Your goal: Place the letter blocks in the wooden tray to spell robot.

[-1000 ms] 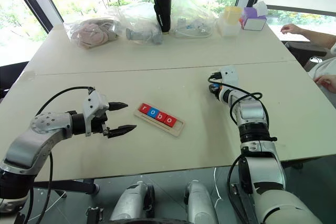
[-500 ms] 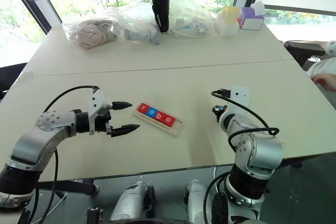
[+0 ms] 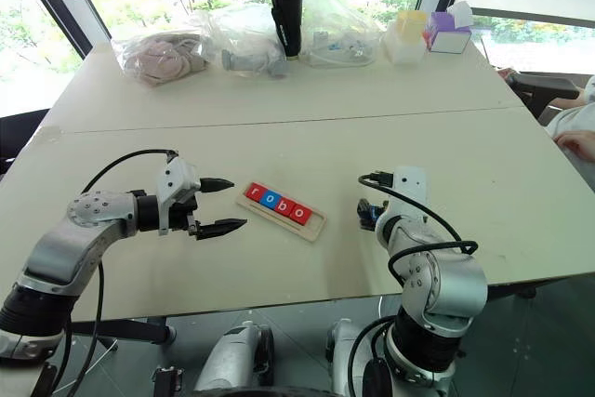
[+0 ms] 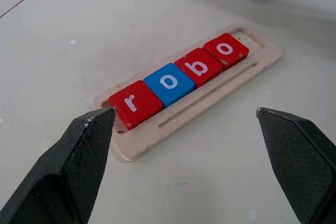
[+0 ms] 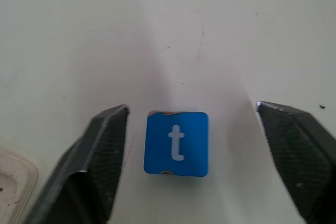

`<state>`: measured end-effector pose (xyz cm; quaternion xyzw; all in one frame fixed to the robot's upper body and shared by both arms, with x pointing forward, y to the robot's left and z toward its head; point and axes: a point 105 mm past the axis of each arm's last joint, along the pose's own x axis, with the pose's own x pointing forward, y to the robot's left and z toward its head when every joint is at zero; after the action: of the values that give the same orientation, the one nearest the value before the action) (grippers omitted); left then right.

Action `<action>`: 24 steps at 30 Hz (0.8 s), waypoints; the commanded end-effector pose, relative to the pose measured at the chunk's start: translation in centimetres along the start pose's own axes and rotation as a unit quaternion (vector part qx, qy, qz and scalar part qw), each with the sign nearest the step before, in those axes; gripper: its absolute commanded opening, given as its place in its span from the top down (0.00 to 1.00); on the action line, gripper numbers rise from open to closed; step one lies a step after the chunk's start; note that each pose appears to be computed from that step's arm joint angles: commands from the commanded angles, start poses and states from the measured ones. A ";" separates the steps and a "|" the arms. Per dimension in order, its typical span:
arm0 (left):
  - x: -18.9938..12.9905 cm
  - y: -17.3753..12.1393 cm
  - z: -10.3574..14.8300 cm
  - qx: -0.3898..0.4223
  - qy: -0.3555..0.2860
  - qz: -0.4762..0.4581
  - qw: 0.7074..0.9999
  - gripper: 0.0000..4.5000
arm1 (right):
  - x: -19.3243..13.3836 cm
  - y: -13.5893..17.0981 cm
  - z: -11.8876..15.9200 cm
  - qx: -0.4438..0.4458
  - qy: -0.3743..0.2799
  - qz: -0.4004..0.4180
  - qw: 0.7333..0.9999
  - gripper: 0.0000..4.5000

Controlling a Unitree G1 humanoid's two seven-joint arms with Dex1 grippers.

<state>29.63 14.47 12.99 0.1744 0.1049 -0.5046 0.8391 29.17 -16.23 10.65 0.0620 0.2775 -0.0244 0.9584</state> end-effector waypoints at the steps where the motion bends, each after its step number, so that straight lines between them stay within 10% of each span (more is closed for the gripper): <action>1: -0.1 0.0 0.6 0.016 -0.008 0.005 1.000 0.00 | -1.2 2.3 2.4 -0.096 -0.056 0.090 0.990 0.01; 9: 0.1 0.0 0.5 0.018 -0.011 0.001 1.000 0.00 | -3.7 -0.5 4.2 -0.303 -0.132 0.300 0.895 0.01; 24: -1.7 -0.5 2.2 0.028 0.000 -0.033 0.999 0.00 | 1.7 -5.1 1.4 -0.368 -0.067 0.388 0.843 0.01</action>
<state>28.80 14.57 14.25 0.1882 0.1143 -0.5302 0.8188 30.89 -21.68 10.12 -0.1835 0.1641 0.4373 0.8650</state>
